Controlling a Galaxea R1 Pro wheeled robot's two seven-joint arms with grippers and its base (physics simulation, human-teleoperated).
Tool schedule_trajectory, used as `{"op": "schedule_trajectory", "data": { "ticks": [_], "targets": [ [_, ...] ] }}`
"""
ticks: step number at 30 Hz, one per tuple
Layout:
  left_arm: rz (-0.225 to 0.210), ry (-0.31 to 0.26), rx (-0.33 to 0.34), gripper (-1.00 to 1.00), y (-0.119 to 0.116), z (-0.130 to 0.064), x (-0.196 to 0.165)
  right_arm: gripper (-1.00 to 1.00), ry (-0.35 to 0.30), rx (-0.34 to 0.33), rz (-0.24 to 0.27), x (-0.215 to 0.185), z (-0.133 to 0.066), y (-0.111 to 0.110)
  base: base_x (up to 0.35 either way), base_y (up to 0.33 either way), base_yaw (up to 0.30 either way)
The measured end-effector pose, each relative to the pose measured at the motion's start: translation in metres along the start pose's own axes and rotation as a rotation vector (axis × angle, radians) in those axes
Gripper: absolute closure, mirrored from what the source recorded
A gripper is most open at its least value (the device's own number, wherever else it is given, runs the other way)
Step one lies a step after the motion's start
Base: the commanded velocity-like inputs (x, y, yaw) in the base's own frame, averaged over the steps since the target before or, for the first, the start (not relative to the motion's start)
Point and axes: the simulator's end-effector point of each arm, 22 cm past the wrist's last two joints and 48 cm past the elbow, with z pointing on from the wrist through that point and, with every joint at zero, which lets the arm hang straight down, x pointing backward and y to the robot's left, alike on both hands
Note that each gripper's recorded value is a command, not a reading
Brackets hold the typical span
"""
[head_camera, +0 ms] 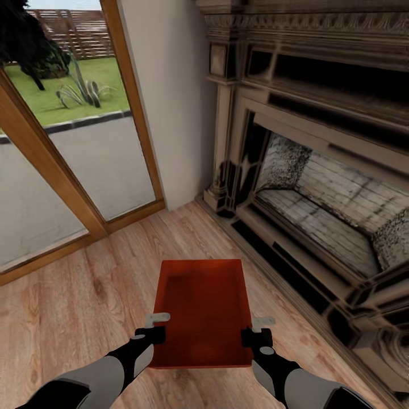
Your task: Move the two storage containers from the living room to the garage. In the garage, place one container on the floor and stack the other container on top of it (either order is fine).
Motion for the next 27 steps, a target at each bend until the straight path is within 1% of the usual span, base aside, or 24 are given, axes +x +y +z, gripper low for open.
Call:
{"op": "schedule_trajectory", "data": {
  "ticks": [27],
  "targets": [
    [0.001,-0.002,0.001,1.0,0.001,-0.043,-0.022,1.0,-0.002,0.001,-0.001,-0.028,-0.04,-0.004,0.0,0.0,0.0]
  ]
}}
